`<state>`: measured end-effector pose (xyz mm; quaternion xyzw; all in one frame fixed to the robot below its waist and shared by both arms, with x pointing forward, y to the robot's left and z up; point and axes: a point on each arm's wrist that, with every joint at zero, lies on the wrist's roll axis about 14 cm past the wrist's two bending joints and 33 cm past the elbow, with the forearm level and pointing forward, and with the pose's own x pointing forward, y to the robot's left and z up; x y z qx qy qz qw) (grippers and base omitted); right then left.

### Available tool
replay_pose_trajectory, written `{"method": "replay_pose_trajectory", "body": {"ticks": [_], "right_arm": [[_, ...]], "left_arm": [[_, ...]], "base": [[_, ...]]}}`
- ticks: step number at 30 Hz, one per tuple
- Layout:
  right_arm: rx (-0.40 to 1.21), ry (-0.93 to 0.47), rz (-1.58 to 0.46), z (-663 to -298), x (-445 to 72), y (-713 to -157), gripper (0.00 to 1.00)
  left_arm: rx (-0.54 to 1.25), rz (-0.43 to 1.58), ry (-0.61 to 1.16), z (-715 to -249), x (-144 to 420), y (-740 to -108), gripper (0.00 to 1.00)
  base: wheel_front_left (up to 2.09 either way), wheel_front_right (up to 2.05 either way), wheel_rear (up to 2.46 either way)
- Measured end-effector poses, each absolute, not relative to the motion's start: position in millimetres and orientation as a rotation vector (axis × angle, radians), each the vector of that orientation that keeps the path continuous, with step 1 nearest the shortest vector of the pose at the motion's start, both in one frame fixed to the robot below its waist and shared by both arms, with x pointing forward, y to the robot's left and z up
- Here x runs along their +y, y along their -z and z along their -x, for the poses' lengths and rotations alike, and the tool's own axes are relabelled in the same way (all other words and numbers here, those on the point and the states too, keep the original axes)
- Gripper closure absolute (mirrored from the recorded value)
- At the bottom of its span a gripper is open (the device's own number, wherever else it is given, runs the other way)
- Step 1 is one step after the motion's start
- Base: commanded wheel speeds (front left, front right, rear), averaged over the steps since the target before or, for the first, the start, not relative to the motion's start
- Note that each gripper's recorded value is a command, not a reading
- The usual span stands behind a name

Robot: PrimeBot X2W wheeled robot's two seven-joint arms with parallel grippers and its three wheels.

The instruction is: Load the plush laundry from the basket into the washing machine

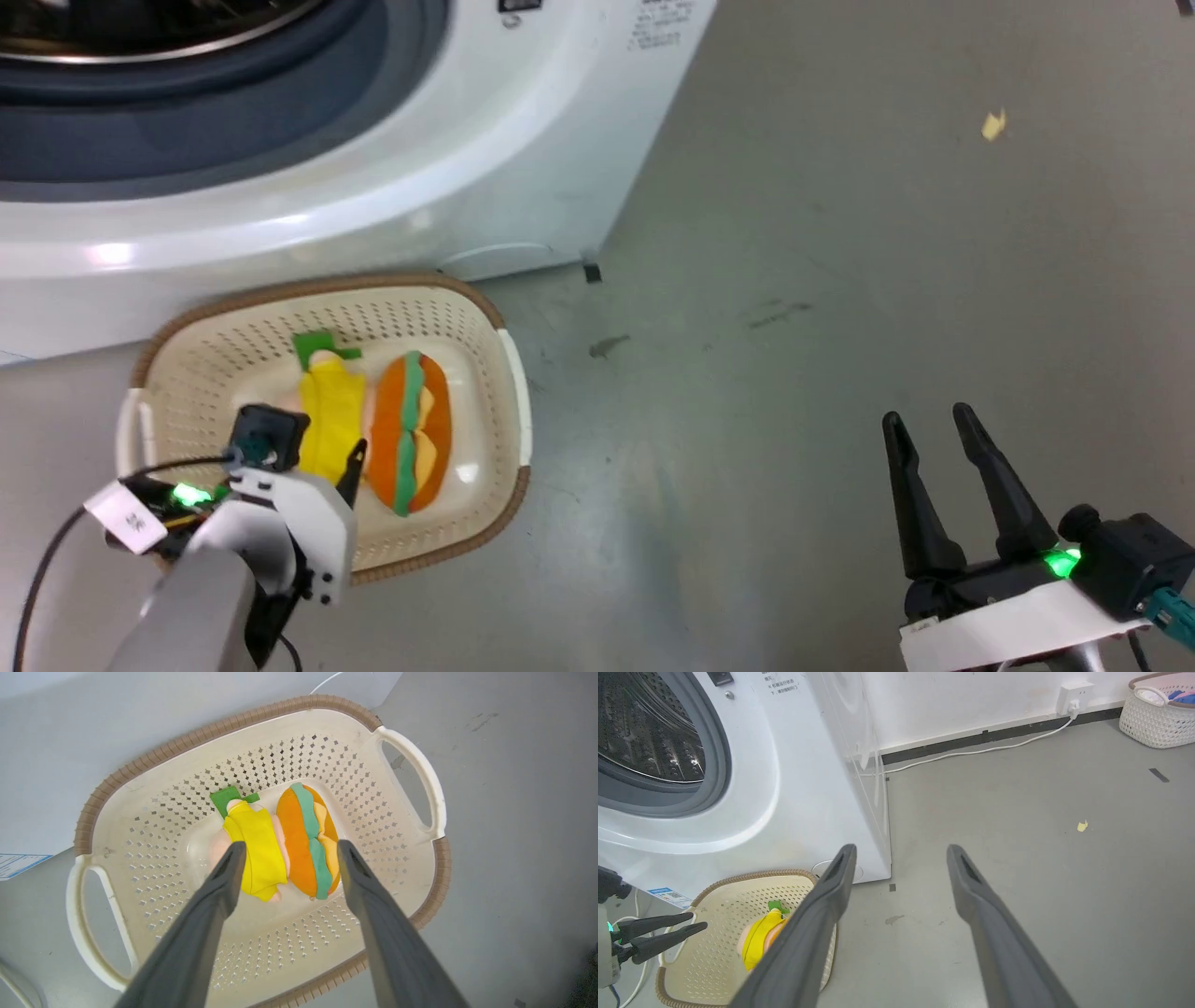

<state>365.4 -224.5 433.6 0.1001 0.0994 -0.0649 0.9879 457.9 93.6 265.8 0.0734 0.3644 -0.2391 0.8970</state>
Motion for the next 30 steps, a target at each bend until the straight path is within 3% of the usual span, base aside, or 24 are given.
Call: {"method": "replay_pose_trajectory", "body": {"ticks": [30], "right_arm": [[0.332, 0.269, -0.281, -355, -242, -380, 0.00]], "left_arm": [[1.096, -0.369, 0.631, -480, 94, -128, 0.00]], "base": [[0.00, 0.00, 0.00]]}}
